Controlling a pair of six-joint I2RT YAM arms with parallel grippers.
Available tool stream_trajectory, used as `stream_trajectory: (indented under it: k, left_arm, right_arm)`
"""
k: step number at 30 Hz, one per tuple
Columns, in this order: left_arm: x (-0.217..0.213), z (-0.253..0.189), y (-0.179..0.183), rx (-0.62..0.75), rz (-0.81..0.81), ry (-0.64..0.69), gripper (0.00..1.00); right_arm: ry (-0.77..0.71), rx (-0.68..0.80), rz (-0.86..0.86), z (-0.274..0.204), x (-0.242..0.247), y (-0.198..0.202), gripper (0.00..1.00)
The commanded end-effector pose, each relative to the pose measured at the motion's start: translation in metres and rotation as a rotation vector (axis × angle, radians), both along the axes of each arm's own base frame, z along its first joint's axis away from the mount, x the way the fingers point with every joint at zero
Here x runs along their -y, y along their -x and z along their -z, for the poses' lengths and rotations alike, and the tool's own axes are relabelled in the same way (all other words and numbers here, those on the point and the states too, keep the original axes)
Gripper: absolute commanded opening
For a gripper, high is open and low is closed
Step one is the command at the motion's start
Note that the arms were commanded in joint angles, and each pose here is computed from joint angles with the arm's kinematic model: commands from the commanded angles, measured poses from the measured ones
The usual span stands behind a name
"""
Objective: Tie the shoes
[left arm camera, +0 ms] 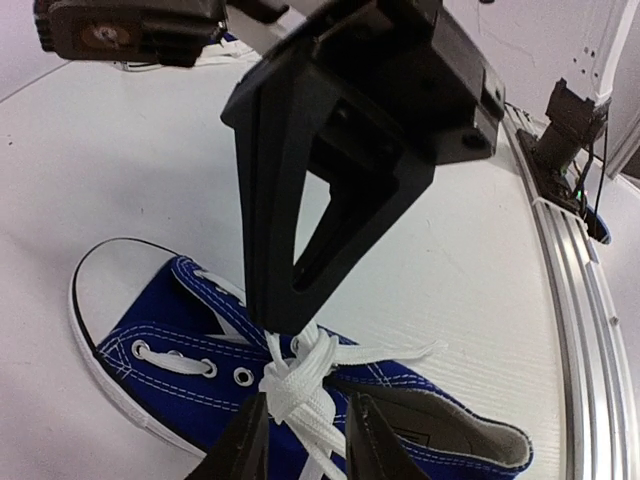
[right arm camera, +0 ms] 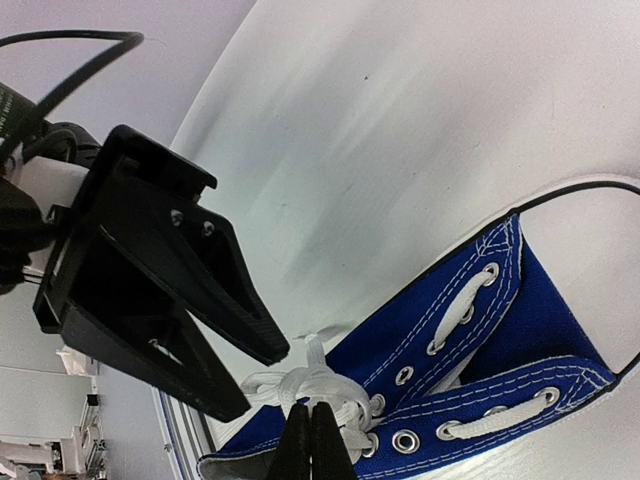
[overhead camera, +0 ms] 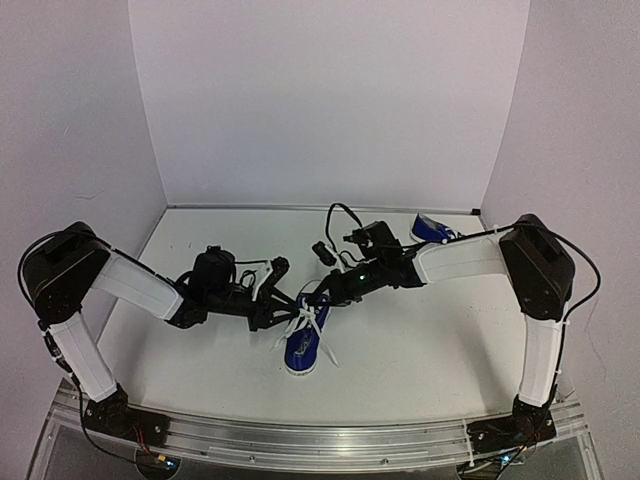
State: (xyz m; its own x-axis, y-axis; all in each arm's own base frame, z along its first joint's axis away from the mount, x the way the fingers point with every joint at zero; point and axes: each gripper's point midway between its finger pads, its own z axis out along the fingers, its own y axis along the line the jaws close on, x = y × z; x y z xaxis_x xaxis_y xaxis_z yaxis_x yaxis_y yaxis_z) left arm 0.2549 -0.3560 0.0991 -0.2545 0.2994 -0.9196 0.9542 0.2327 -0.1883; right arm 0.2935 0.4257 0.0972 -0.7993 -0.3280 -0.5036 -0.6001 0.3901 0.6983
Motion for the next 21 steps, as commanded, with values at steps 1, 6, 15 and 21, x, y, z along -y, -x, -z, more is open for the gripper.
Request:
stream_trajectory:
  k: [1,6,15,21]
  left_arm:
    - [-0.003,-0.043,-0.005,0.094,-0.042,0.062,0.34]
    - [-0.016,-0.045,-0.006,0.078,-0.112,0.020,0.48]
    - [-0.012,-0.007,0.016,-0.095,-0.077,-0.057,0.59]
    - [0.005,0.012,0.023,-0.146,-0.047,-0.117,0.58]
  right_arm:
    - [-0.039,0.039,-0.004,-0.016,-0.005,-0.005,0.00]
    - [-0.036,0.036,-0.002,-0.014,-0.005,-0.006,0.00]
    - [-0.037,0.040,0.004,-0.017,-0.004,-0.006,0.00]
    - [-0.035,0.038,0.006,-0.016,-0.004,-0.006,0.00]
